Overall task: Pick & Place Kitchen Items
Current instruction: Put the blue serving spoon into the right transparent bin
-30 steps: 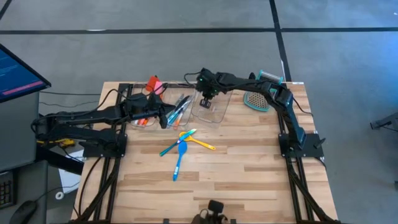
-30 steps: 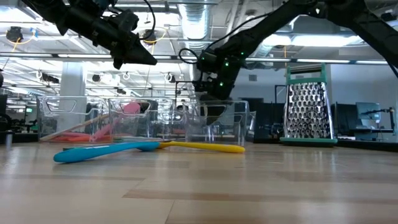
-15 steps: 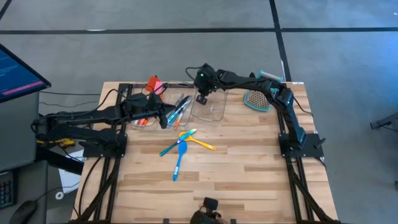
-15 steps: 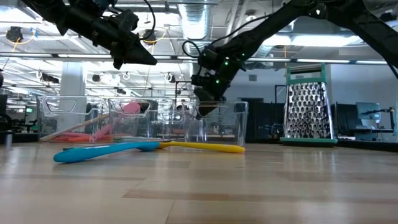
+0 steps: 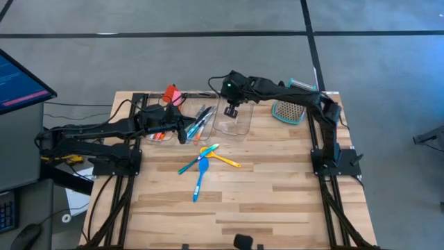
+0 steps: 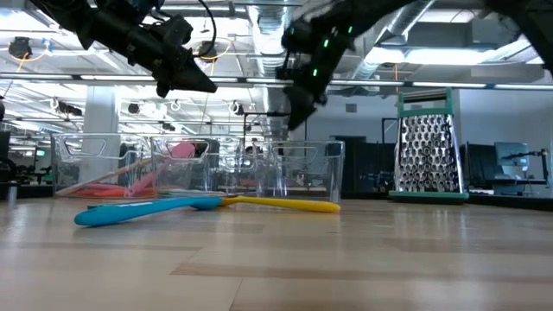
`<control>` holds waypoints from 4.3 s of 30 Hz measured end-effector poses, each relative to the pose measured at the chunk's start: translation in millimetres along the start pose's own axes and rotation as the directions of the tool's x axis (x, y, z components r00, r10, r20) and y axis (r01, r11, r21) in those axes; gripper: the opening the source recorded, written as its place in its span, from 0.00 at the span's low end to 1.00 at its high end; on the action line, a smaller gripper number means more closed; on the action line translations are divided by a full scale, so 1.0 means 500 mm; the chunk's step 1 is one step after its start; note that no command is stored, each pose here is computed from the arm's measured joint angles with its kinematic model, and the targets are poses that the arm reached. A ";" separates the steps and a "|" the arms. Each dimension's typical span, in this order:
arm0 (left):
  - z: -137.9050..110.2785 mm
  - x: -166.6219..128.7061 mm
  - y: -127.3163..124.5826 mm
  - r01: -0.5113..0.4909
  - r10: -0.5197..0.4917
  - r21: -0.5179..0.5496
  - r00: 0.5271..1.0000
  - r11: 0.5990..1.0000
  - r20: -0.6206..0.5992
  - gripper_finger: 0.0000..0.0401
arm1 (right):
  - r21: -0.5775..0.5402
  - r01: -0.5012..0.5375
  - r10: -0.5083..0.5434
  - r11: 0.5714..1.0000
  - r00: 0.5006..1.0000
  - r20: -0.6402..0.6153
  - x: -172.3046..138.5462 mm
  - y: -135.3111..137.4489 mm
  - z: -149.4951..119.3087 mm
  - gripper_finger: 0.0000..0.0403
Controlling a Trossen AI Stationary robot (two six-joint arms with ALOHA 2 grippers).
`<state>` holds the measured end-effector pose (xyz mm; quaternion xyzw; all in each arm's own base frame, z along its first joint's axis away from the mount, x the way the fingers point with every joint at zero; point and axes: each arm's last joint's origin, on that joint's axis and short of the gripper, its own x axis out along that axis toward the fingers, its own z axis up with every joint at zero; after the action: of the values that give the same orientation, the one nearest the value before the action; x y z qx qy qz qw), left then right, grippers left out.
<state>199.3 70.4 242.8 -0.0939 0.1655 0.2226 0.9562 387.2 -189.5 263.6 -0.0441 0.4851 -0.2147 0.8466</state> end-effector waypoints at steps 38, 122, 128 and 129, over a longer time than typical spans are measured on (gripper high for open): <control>-0.090 -0.076 -0.182 0.211 -0.156 0.288 0.967 0.934 -0.203 0.00 | -0.222 -0.137 0.216 0.965 0.898 0.383 -0.124 0.433 -0.207 0.00; 0.007 0.096 -0.344 -0.302 -0.050 -0.419 0.759 0.857 -0.649 0.00 | -0.328 -0.278 0.430 0.903 0.557 0.710 -0.168 0.310 -0.490 0.00; -0.063 0.138 -0.358 -0.423 -0.036 -0.384 0.633 0.821 -0.773 0.00 | -0.326 -0.261 0.418 0.908 0.566 0.710 -0.165 0.306 -0.489 0.00; -0.075 0.144 -0.359 -0.442 -0.030 -0.370 0.608 0.817 -0.794 0.00 | -0.322 -0.259 0.413 0.911 0.568 0.711 -0.164 0.304 -0.489 0.00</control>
<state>331.9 -69.1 201.5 -0.4198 0.4981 0.3112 0.6920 194.5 13.9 158.1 -0.1142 0.0967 0.0351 0.9881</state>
